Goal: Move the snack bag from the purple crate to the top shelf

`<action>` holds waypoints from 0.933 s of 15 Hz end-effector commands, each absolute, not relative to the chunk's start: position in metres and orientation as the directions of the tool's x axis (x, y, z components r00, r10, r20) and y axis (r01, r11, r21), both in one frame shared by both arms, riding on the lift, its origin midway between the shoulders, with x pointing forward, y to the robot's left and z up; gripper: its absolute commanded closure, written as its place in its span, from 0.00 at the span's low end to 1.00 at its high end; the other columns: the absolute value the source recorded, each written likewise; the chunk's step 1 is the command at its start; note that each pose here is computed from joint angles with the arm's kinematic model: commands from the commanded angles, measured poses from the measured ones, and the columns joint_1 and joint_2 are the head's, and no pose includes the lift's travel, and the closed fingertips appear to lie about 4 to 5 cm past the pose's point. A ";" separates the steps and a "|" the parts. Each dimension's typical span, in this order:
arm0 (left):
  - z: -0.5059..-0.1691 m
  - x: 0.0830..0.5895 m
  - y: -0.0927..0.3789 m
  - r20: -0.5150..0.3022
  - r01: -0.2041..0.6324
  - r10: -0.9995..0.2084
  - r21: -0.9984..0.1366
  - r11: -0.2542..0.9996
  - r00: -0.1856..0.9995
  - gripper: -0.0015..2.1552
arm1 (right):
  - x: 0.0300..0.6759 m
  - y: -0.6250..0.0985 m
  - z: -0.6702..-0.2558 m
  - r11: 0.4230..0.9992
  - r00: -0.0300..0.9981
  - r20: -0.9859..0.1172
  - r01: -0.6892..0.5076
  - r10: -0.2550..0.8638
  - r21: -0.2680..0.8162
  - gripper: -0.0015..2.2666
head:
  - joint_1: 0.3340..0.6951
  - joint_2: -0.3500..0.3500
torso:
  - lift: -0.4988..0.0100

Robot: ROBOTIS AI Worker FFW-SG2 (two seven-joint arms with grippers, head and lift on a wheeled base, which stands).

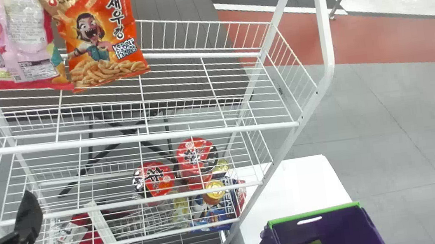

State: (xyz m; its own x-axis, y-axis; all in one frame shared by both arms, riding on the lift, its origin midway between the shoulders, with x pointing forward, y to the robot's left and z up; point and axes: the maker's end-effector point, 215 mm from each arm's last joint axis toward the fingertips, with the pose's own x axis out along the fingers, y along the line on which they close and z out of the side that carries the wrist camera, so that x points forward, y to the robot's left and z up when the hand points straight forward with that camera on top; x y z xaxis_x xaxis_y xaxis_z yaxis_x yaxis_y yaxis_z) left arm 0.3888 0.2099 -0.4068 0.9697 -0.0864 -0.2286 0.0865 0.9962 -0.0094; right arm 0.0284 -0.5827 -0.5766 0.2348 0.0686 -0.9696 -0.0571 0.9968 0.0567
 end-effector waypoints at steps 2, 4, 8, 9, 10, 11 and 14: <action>-0.400 0.387 0.219 -0.221 0.073 -0.073 -0.007 0.997 0.973 0.03 | 0.032 -0.581 -0.578 0.997 0.238 -0.969 -0.057 0.072 0.060 0.65 | 1.00 0.00 | 0.84; -0.403 0.386 0.221 -0.231 0.070 -0.070 -0.006 0.997 0.970 0.03 | 0.034 -0.578 -0.579 0.996 0.238 -0.968 -0.059 0.079 0.067 0.65 | 1.00 0.00 | 0.85; -0.403 0.387 0.221 -0.230 0.070 -0.070 -0.008 0.997 0.971 0.03 | 0.036 -0.579 -0.577 0.996 0.241 -0.968 -0.054 0.077 0.066 0.65 | 1.00 0.00 | 0.88; -0.403 0.387 0.221 -0.230 0.070 -0.070 -0.008 0.997 0.971 0.03 | 0.037 -0.579 -0.576 0.996 0.243 -0.967 -0.053 0.077 0.066 0.65 | 1.00 0.00 | 0.89; -0.403 0.387 0.221 -0.229 0.069 -0.069 -0.007 0.998 0.971 0.03 | 0.040 -0.577 -0.572 0.996 0.250 -0.964 -0.054 0.087 0.075 0.65 | 1.00 0.00 | 0.90; -0.403 0.387 0.222 -0.229 0.068 -0.067 -0.006 0.998 0.971 0.03 | 0.043 -0.575 -0.569 0.996 0.255 -0.963 -0.048 0.089 0.079 0.65 | 1.00 0.00 | 0.91; -0.398 0.389 0.228 -0.222 0.059 -0.061 -0.014 0.998 0.973 0.03 | 0.056 -0.569 -0.561 0.995 0.275 -0.956 -0.041 0.099 0.092 0.65 | 1.00 0.00 | 0.93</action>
